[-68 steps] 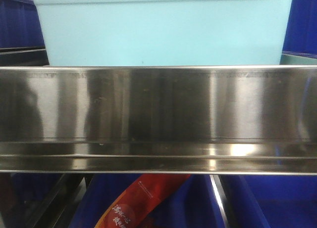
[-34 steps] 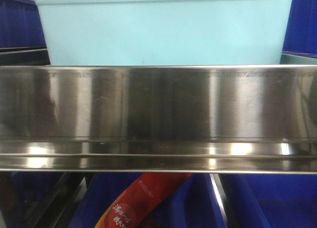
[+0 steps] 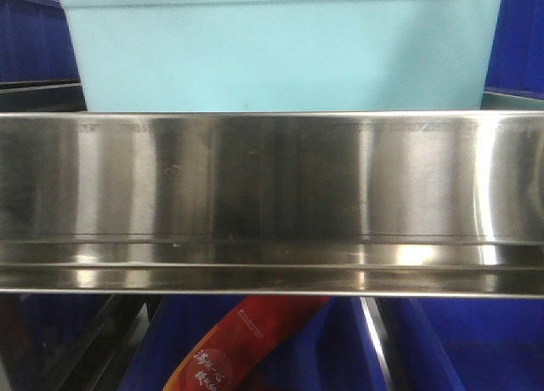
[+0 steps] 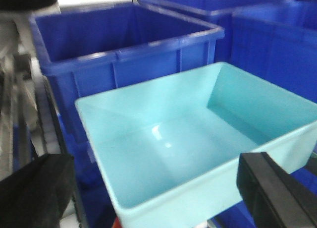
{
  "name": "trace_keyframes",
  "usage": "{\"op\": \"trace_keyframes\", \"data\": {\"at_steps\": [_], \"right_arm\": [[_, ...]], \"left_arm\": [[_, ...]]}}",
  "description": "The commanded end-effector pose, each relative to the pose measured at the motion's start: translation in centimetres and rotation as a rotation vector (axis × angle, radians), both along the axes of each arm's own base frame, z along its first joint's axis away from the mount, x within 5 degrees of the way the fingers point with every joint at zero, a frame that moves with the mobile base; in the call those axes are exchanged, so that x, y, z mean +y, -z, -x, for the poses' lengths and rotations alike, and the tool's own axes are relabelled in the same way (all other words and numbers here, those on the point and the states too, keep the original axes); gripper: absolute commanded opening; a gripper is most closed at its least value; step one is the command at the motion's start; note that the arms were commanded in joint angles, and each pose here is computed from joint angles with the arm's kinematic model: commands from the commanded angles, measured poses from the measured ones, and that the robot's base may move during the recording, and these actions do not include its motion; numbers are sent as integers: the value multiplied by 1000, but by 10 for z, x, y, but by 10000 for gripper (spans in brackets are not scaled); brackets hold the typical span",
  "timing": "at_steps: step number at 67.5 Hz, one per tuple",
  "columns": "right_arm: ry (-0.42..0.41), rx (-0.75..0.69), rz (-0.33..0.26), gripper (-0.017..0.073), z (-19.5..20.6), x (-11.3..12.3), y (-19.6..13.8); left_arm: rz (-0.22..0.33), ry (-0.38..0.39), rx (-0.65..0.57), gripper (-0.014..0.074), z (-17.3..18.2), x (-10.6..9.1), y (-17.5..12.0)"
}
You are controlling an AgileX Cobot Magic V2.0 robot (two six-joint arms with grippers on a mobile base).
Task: Fetch blue bin and place on conveyor start
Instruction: 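Clamp the teal bin's side walls with both grippers and lift it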
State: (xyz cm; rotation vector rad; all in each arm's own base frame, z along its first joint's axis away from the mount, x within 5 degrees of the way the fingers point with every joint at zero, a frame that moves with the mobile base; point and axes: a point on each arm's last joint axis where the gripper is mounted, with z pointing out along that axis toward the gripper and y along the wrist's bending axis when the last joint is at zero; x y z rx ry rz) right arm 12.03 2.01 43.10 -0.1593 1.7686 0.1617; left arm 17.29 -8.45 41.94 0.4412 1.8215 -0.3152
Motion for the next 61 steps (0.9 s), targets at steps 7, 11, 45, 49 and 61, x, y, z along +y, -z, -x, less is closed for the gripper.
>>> {"op": "trace_keyframes", "data": {"at_steps": [7, 11, 45, 49, 61], "right_arm": [[-74, 160, 32, 568, -50, 14, -6], [-86, 232, 45, 568, -72, 17, -8], [-29, 616, 19, 486, -211, 36, 6], [-34, 669, 31, 486, -224, 40, 21], [-33, 775, 45, 486, -249, 44, 56]], "left_arm": [[12, -11, 165, 560, -44, -24, -8], [-1, -33, 229, 560, -61, -28, -9], [-67, -190, 490, 560, -163, -20, 35], [-78, -192, 518, 560, -171, -22, 45], [-104, -194, 580, 560, -186, -27, 69]]}}
